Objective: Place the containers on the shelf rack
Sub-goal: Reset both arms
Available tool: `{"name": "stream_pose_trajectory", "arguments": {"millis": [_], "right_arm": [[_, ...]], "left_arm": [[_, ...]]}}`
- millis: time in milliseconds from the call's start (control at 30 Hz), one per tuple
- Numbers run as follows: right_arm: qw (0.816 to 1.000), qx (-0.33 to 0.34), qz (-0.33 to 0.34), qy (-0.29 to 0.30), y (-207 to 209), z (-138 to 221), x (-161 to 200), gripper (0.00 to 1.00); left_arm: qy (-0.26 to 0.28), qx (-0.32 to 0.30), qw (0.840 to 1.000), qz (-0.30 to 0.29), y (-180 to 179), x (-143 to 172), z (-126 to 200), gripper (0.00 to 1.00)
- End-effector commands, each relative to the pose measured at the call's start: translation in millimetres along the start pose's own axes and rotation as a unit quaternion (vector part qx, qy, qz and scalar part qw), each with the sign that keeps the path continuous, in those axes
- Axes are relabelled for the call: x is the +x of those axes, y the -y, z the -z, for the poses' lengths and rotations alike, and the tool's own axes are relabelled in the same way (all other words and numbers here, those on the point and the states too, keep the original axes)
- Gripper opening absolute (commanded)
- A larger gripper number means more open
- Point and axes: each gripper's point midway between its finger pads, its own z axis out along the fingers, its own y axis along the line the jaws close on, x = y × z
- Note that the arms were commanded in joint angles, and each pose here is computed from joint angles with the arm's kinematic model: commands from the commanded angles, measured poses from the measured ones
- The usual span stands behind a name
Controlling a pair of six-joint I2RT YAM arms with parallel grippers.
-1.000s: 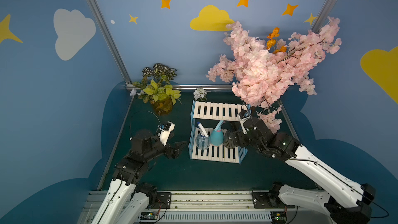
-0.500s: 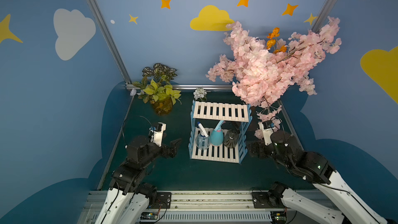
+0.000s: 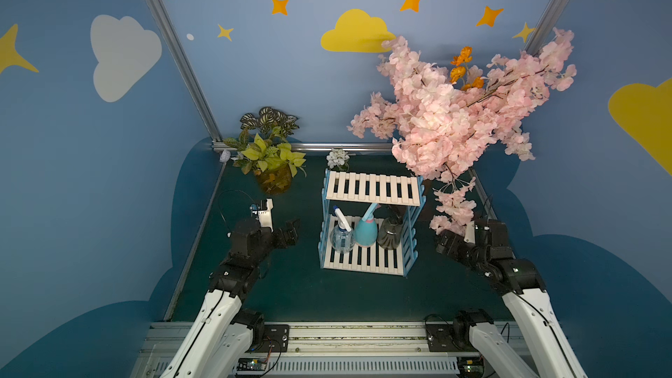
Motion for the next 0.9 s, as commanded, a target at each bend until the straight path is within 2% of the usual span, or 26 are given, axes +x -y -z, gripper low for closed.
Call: {"name": "stream_pose_trajectory", "arguments": {"millis": [0,100,133,233,400,500,633,800,867], "right_arm": [[0.997,-0.040,-0.050,0.042,-2,-3,-24,0.95],[0.993,-0.006,-0.094,0.071,28,-15,-37,0.95],[0.990,0.012,-0.110,0.083,41,-21,-41,0.95],[0.982,0.062,-0.126,0.124,69,-27,-56,0.95],[0.971,0.136,-0.109,0.163,100,-39,-75,0.96],[0.974,0.139,-0.077,0.159,100,-52,-84,0.96],[0.981,0.107,-0.022,0.161,88,-70,-93,0.96],[0.971,0.091,0.030,0.219,79,-78,-104,0.97],[0.963,0.090,0.062,0.245,74,-81,-105,0.96]], "left_arm": [[0.045,-0.034,0.998,0.005,-19,-17,-5,0.97],[0.060,-0.117,0.991,-0.016,-51,-18,2,0.98],[0.073,-0.158,0.984,-0.031,-66,-19,9,0.99],[0.109,-0.227,0.966,-0.057,-90,-21,23,1.00],[0.143,-0.265,0.951,-0.065,-113,-4,19,1.00],[0.163,-0.263,0.947,-0.087,-116,-1,7,1.00],[0.141,-0.233,0.953,-0.134,-111,5,-25,1.00],[0.137,-0.151,0.961,-0.186,-92,13,-77,1.00],[0.106,-0.114,0.965,-0.210,-86,29,-102,1.00]]}}
